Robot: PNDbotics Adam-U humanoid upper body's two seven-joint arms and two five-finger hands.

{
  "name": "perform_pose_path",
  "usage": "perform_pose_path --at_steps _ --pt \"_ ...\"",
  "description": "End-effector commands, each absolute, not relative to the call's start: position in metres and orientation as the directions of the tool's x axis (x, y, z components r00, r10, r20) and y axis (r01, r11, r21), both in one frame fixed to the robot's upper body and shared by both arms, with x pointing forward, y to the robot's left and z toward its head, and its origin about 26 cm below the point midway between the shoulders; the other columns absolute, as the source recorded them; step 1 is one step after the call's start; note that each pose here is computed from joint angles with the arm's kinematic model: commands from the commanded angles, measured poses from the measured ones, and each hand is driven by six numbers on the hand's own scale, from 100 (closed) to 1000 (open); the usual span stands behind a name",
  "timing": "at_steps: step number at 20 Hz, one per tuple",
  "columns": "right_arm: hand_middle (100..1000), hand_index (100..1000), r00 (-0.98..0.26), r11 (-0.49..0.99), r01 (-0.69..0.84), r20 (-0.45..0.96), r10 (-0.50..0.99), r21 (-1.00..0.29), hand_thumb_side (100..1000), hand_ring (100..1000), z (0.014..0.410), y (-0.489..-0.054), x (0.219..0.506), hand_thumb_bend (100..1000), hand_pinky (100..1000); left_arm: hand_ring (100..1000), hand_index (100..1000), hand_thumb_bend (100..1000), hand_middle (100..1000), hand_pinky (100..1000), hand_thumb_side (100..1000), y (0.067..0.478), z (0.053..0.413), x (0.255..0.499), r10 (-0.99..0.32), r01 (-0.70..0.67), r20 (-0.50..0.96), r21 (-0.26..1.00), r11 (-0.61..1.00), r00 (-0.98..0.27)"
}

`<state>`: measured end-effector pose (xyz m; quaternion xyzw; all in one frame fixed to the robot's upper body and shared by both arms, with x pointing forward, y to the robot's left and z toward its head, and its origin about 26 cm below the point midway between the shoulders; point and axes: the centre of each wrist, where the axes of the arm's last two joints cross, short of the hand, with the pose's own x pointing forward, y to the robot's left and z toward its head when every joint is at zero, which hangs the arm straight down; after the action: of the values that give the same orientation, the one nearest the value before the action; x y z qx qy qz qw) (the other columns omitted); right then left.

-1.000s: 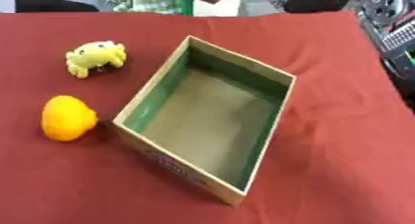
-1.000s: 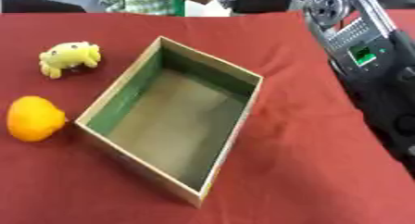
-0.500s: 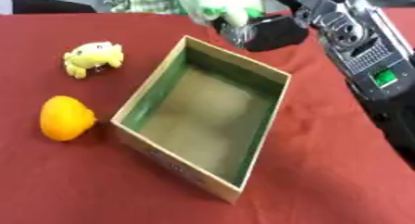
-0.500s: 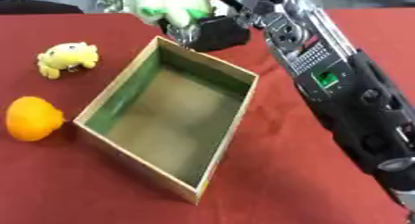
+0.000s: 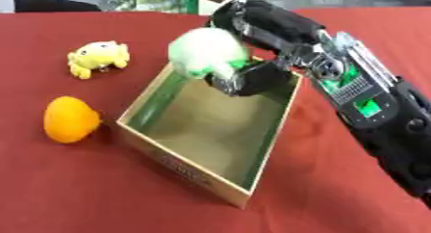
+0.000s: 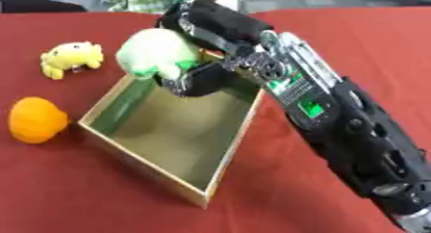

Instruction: Pick up objects on the table and place them in the box.

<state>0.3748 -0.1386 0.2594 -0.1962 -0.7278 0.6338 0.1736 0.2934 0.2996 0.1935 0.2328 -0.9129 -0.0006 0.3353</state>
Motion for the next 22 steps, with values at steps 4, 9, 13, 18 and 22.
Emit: perform_pose_path --at_steps 4,9,13,18,22 --pt "590 699 -0.851 -0.037 0.041 -0.054 0.523 -0.998 464 605 0.240 -0.136 0.389 100 482 549 737 100 724 562 550 0.302 0.204 0.291 -0.438 -0.426 0.580 0.168 0.889 -0.687" --pt "752 807 -0.848 -0.161 -0.019 -0.069 0.525 -0.987 533 752 0.226 -0.137 0.397 100 609 549 737 100 724 561 550 0.302 0.204 0.291 -0.436 -0.424 0.580 0.167 0.890 -0.688" --pt "858 926 -0.861 -0.249 -0.053 -0.082 0.502 -0.967 654 900 0.229 -0.135 0.398 100 800 549 736 100 724 561 552 0.301 0.204 0.291 -0.434 -0.422 0.582 0.167 0.891 -0.687" --pt "957 1000 -0.870 -0.344 -0.058 -0.121 0.478 -0.937 656 1000 0.241 -0.133 0.396 790 935 549 737 100 724 561 553 0.301 0.203 0.291 -0.434 -0.422 0.584 0.167 0.891 -0.686" --pt "979 1000 -0.872 -0.354 -0.050 -0.132 0.471 -0.934 681 1000 0.250 -0.132 0.395 866 957 549 737 100 724 561 554 0.301 0.203 0.291 -0.434 -0.423 0.586 0.166 0.891 -0.684"
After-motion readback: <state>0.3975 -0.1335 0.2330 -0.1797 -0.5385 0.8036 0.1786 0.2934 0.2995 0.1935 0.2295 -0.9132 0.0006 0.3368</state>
